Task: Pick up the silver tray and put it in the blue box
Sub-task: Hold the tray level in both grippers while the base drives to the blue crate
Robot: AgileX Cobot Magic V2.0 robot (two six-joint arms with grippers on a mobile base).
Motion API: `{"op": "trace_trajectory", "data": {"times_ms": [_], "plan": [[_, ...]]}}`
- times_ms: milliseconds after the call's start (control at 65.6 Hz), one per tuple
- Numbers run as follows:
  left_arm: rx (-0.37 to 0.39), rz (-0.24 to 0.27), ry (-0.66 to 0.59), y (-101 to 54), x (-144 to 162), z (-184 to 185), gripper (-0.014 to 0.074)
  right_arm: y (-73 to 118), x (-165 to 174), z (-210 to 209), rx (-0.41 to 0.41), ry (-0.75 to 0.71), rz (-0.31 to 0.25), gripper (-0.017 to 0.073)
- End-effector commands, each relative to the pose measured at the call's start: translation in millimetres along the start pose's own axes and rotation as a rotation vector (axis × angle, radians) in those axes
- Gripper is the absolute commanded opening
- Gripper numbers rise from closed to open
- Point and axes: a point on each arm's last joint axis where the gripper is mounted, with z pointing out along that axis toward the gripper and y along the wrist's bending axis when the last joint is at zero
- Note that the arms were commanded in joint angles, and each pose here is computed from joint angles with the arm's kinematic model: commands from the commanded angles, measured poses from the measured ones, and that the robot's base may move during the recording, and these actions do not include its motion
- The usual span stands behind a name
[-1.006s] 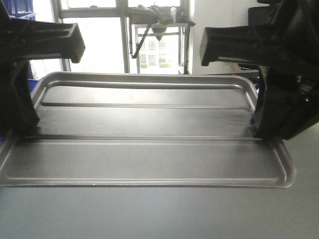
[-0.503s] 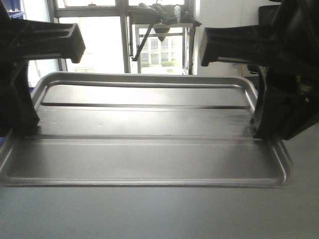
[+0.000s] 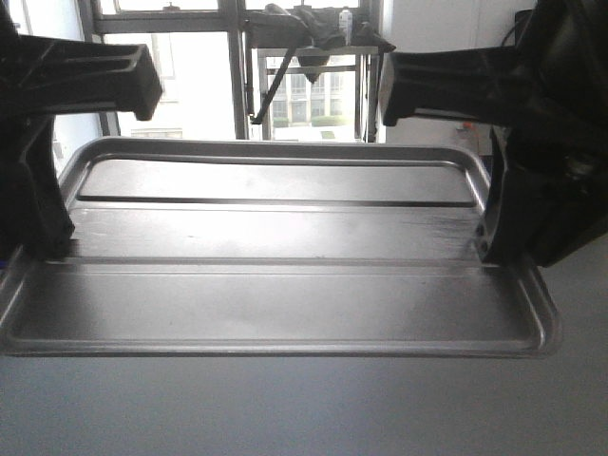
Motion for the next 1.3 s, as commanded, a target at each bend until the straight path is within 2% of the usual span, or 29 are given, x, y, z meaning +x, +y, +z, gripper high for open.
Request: {"op": "trace_trajectory", "data": {"times_ms": [0,1281], "plan": [[0.044,-0.002,-0.061,-0.8,-8.2,-12.8,0.0,5.0,-10.5,-12.6,-0.055,-0.073,-0.015,0.0059],[0.029,0.004,-0.049,-2.7,-8.0,-7.5,-0.0006,5.0,-10.5,-12.6,-0.054,-0.073,-0.015,0.0059]]}}
